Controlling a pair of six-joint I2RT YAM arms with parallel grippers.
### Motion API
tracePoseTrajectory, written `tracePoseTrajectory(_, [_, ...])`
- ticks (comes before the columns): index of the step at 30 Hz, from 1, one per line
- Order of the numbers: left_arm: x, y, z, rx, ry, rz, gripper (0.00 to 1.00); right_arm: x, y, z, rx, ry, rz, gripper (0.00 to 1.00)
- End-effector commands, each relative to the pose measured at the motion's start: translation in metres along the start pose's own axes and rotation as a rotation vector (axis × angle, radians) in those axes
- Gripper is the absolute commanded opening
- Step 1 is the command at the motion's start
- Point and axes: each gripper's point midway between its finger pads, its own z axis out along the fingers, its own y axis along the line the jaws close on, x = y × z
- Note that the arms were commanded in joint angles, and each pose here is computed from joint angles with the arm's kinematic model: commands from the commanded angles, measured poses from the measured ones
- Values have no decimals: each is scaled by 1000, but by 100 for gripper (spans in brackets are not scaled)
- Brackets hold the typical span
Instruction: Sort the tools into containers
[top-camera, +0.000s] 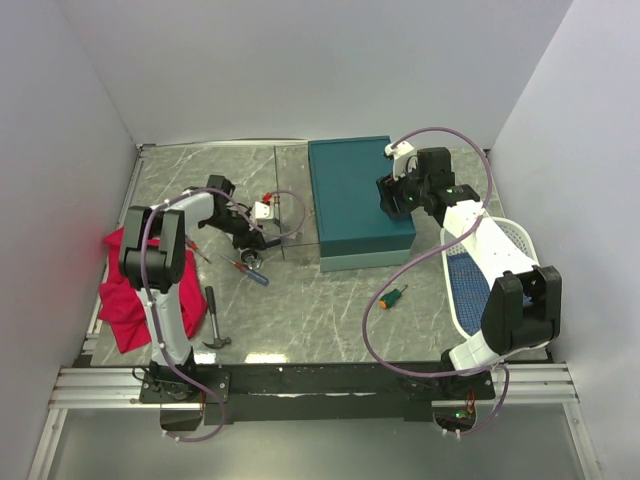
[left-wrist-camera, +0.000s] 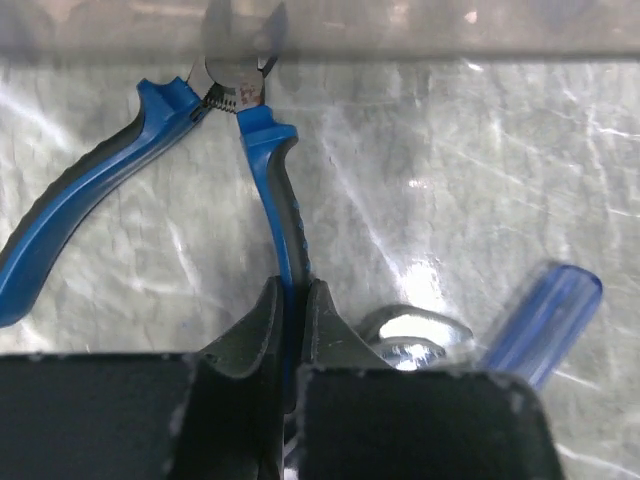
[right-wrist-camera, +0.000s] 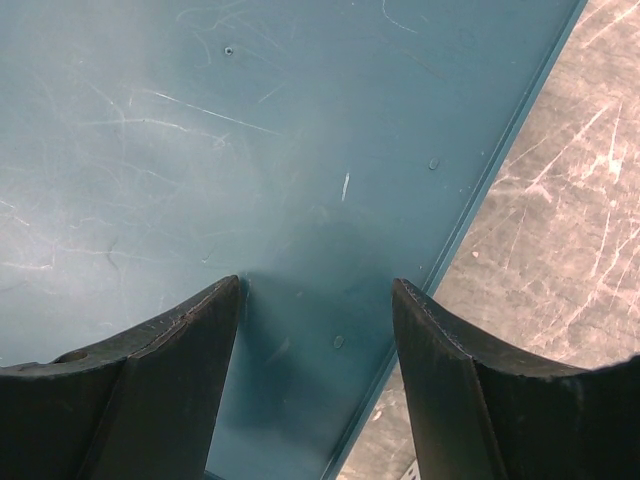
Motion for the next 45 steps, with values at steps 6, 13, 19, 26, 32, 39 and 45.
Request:
tracePoseTrajectory(6, [-59, 28, -104, -200, -214, -89, 1, 47, 7, -4, -8, 152, -1, 70])
tracePoseTrajectory(13, [-125, 65, -173, -413, -408, -132, 1, 41, 5, -2, -8, 137, -6, 70])
tracePoseTrajectory(19, [-209, 78, -197, -425, -576, -295, 1, 39, 7, -2, -9, 127, 5, 70])
tracePoseTrajectory(26, [-286, 47, -206, -83, -916, -744, 1, 40, 10, -3, -18, 115, 17, 70])
tracePoseTrajectory(32, [-308, 40, -181, 114, -1029, -920, 1, 44, 12, -6, -24, 126, 17, 70])
tracePoseTrajectory(39, [-338, 42, -152, 170, -1055, -971, 1, 56, 18, -10, -36, 141, 19, 70])
tracePoseTrajectory(45, [-312, 62, -134, 94, -1039, -1241, 1, 65, 19, -16, -33, 149, 17, 70])
